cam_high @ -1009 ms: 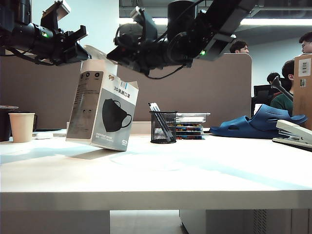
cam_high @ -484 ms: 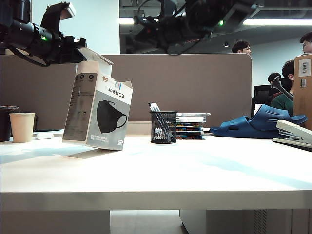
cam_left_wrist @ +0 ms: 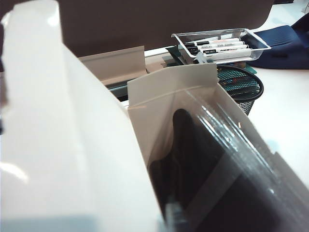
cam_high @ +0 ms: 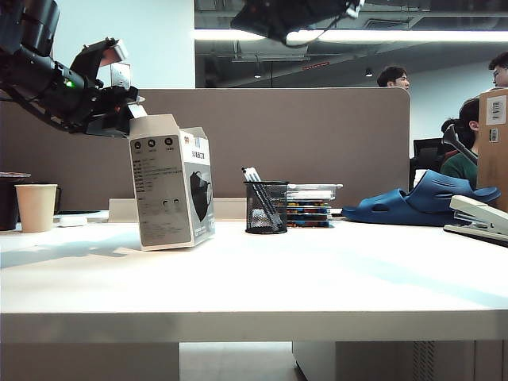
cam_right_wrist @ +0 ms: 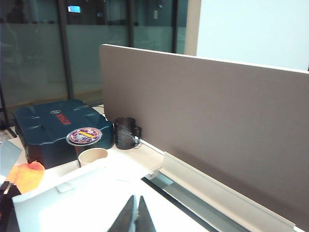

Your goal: Put the mask into the mask box.

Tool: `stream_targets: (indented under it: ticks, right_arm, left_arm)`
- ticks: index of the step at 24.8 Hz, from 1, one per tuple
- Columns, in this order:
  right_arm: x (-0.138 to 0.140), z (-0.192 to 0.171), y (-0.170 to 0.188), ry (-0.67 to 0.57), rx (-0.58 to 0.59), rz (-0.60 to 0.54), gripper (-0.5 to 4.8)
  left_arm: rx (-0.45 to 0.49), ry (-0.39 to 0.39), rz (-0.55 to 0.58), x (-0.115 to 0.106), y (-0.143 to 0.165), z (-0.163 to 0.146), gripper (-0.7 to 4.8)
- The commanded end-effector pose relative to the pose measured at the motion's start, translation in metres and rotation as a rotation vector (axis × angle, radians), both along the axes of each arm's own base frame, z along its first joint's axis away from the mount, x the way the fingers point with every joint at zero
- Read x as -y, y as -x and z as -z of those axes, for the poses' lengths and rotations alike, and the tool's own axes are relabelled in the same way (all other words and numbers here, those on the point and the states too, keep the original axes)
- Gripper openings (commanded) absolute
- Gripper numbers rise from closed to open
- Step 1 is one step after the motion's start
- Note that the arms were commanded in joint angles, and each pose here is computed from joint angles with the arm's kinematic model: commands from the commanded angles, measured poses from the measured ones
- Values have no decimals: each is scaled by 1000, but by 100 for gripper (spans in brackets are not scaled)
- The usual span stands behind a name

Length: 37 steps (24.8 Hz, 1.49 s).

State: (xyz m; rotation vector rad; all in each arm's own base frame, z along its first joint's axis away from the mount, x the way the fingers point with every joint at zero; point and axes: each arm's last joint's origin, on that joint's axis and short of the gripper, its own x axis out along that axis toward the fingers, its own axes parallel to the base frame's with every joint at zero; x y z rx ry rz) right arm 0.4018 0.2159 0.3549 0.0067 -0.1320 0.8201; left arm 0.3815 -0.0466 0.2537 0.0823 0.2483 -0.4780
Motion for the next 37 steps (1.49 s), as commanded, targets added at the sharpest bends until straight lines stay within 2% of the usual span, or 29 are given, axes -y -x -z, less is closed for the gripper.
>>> stream_targets:
  ticks: [1,4,6,18,27,34,37]
  right_arm:
    - [5,-10,4,4,-4,21,-6]
    - [7,-14,7,3,-2,21,-6]
    - [8,-17,9,1,2,21,-6]
    - [10,-24,13,-3,9,22,-6]
    - [10,-23,13,1,1,21,-6]
    - [10,-18,12,27,-49,18,-6]
    - [9,-15,13,42,-75,-1,-6]
  left_arm:
    - [-31,-9,4,0,1,4,291]
    - [-31,-9,4,0,1,4,441]
    - [-28,-9,4,0,2,2,469]
    - [67,15,63,1,17,-30,471]
    - [74,15,62,0,18,-32,479]
    - [97,17,62,0,18,-35,479]
    - [155,21,62,0,18,-43,479]
